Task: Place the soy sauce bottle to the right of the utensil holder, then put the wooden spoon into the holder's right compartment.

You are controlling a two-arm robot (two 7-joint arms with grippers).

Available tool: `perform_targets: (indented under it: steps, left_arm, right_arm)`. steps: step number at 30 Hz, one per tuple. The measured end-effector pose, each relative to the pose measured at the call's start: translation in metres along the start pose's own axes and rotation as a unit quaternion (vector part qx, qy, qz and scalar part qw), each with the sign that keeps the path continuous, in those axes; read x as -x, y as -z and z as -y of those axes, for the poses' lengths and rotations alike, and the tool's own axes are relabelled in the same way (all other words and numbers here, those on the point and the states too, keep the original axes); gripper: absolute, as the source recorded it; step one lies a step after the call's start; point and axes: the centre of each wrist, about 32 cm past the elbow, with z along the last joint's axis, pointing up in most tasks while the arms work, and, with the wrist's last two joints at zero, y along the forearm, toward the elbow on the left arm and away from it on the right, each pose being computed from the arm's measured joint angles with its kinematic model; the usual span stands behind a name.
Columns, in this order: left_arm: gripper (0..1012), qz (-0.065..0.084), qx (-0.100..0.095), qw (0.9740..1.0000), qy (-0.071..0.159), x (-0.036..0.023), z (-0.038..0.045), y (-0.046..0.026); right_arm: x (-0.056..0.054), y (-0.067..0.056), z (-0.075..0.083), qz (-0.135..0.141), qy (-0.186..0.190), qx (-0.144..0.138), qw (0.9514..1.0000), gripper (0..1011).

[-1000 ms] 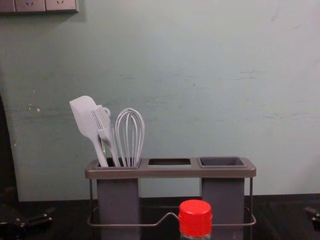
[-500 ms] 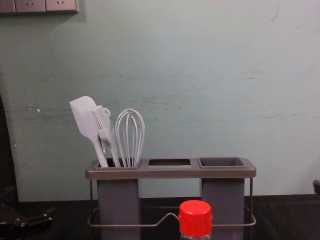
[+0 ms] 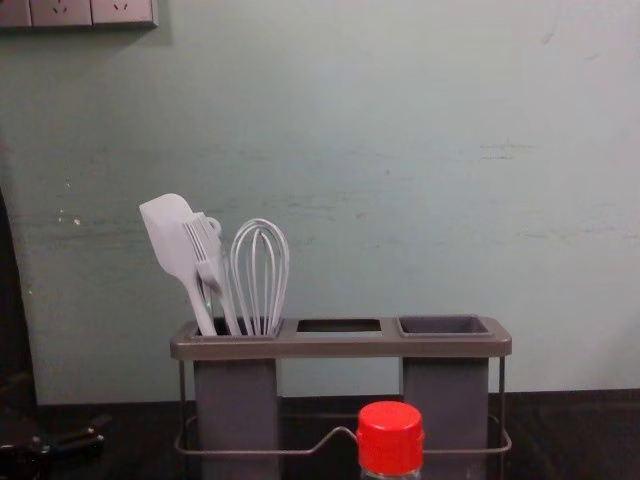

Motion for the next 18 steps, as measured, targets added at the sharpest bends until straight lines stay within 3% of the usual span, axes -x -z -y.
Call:
perform_targets:
  steps: [5,7,11,13,14,15,16,18]
  left_arm:
    - [1005,0.000,0.000,1.0000,0.000,0.0000,0.0000,0.0000]
    - [1005,0.000,0.000,1.0000,0.000,0.0000,0.0000,0.0000]
    - [1005,0.000,0.000,1.0000,0.000,0.0000,0.0000,0.0000]
    - [1005,0.000,0.000,1.0000,0.000,0.0000,0.0000,0.0000]
    - [1005,0.000,0.000,1.0000,0.000,0.0000,0.0000,0.0000]
    - [1005,0.000,0.000,1.0000,0.000,0.0000,0.0000,0.0000]
    - [1005,0.000,0.000,1.0000,0.000,0.0000,0.0000,0.0000]
    - [1005,0.000,0.000,1.0000,0.000,0.0000,0.0000,0.0000]
  right_arm:
    - [-0.001,-0.009,0.017,-0.044,-0.035,-0.003,0.9984,1002]
    - [-0.001,-0.013,0.023,-0.073,-0.064,-0.002,0.9953,1002]
    - [0.000,-0.018,0.028,-0.118,-0.127,0.010,0.9848,1003]
    - [0.001,-0.019,0.028,-0.128,-0.149,0.016,0.9803,1002]
    - [0.003,-0.019,0.026,-0.135,-0.172,0.024,0.9756,1002]
    - [0.003,-0.019,0.026,-0.135,-0.172,0.024,0.9756,1002]
    - [0.005,-0.020,0.024,-0.139,-0.192,0.031,0.9710,1003]
    - [0.007,-0.021,0.021,-0.141,-0.209,0.037,0.9670,1003]
